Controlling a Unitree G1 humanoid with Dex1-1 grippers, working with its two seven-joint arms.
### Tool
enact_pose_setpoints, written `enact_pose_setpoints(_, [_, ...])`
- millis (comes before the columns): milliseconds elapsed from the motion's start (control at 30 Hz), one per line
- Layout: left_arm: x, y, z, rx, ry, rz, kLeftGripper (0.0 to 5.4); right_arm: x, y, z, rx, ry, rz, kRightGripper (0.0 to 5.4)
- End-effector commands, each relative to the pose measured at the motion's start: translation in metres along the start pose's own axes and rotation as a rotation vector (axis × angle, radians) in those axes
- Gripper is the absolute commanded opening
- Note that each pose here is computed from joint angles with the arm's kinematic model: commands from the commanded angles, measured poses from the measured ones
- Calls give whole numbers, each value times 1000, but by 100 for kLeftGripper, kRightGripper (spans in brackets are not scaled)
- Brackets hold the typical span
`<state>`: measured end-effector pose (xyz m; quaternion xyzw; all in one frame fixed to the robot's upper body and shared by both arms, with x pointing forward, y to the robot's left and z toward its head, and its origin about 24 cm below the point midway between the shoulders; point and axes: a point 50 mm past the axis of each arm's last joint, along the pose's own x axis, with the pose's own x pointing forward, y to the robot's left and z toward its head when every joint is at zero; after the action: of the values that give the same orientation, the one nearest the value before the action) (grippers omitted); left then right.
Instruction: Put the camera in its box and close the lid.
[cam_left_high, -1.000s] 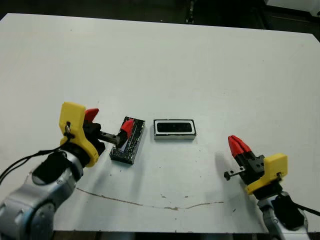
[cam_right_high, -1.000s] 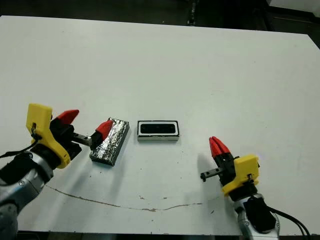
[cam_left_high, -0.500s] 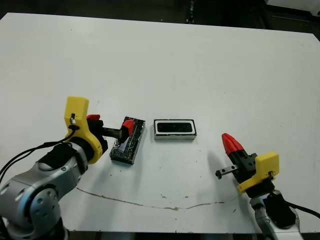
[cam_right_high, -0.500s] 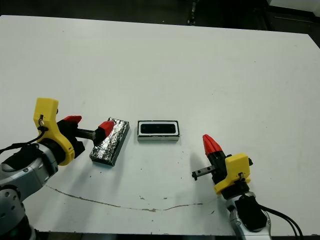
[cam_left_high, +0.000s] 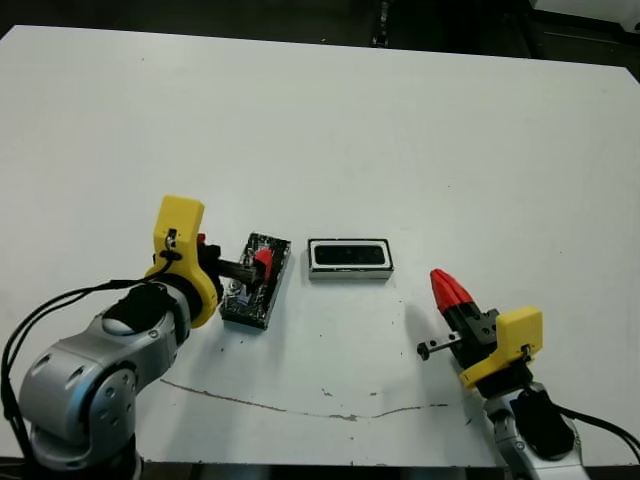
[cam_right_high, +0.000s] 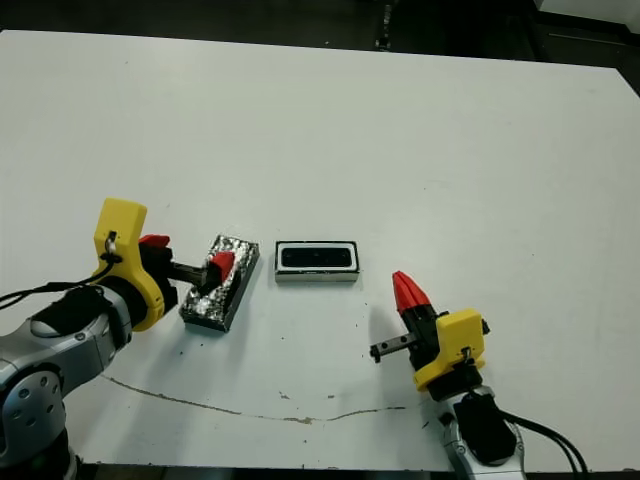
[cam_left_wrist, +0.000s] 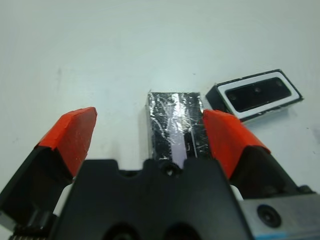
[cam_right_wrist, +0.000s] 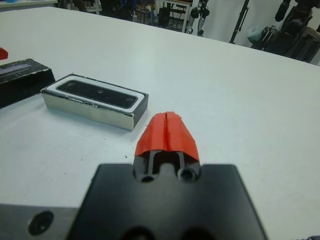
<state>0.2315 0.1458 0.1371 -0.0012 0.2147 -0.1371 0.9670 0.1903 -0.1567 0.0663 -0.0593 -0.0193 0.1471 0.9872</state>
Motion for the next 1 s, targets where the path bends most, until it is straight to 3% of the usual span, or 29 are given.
enact_pose_setpoints(33, [0,0,-1,12,35,-11,540,-4,1,-5,-5,24,-12,1])
enact_pose_setpoints(667, [-2,-12,1,7,83,-63,540,-3,6,-6,13,32,-6,1])
enact_pose_setpoints(1000, [-2,-18,-4,70,116,-88,540,-3,8,-7,13,32,-4,1])
